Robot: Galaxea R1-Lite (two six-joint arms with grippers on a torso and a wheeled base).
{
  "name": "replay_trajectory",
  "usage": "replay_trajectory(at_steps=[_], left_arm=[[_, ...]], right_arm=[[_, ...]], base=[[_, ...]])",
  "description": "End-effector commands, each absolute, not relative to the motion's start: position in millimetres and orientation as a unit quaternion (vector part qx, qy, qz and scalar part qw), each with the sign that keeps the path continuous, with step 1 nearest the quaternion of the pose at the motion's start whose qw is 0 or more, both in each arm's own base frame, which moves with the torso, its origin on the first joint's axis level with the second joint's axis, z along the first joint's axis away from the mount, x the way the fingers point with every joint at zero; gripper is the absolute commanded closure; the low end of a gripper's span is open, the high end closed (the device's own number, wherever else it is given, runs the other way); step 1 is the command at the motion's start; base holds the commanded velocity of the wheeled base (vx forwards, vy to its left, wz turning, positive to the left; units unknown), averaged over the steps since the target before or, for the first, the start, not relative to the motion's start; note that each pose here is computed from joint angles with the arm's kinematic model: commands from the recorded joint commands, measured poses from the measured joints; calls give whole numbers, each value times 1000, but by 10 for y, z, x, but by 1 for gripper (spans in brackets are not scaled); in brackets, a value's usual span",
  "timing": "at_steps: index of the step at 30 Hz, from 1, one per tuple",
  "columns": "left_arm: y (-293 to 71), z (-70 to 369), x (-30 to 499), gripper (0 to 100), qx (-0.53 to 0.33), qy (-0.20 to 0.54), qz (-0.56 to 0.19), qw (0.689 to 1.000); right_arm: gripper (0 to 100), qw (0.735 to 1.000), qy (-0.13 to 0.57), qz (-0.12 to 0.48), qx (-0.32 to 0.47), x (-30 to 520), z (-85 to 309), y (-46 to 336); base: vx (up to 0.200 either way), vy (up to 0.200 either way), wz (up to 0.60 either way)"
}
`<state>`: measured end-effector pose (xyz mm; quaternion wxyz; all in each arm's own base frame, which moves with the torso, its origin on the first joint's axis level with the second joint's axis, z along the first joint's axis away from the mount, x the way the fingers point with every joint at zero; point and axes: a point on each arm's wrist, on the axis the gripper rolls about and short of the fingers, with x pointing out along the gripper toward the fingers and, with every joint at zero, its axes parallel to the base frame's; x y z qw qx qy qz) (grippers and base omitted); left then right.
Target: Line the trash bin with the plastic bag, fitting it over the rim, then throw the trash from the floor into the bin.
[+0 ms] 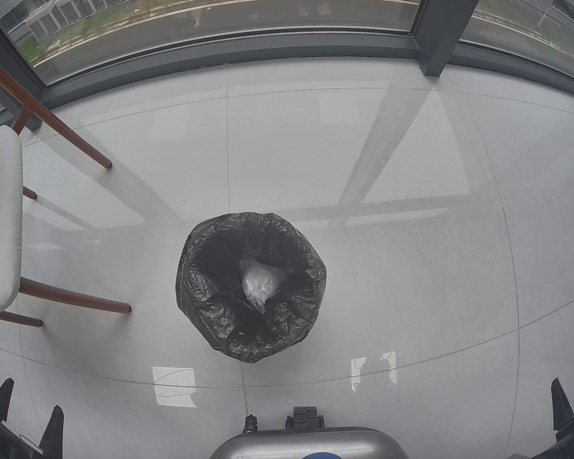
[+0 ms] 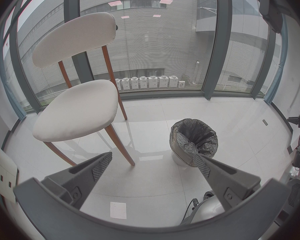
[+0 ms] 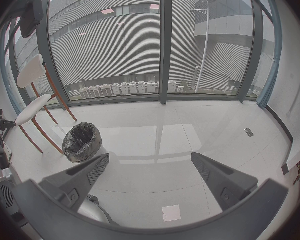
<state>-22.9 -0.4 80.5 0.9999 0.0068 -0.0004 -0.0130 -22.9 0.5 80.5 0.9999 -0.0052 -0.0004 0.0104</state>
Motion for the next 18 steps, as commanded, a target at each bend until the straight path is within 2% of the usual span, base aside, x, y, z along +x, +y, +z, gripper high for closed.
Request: replay_trajectory(at_steps=[1,18], left_arm=[[-4,757,-226,0,7,3,-13,1000],[-4,759,-226,0,7,2,-13,1000]], right_arm=[[0,1000,0,11,-5,-228,755,5],[0,1000,1,9,-6,-228,753,5]], base=[[0,0,0],[0,0,0]])
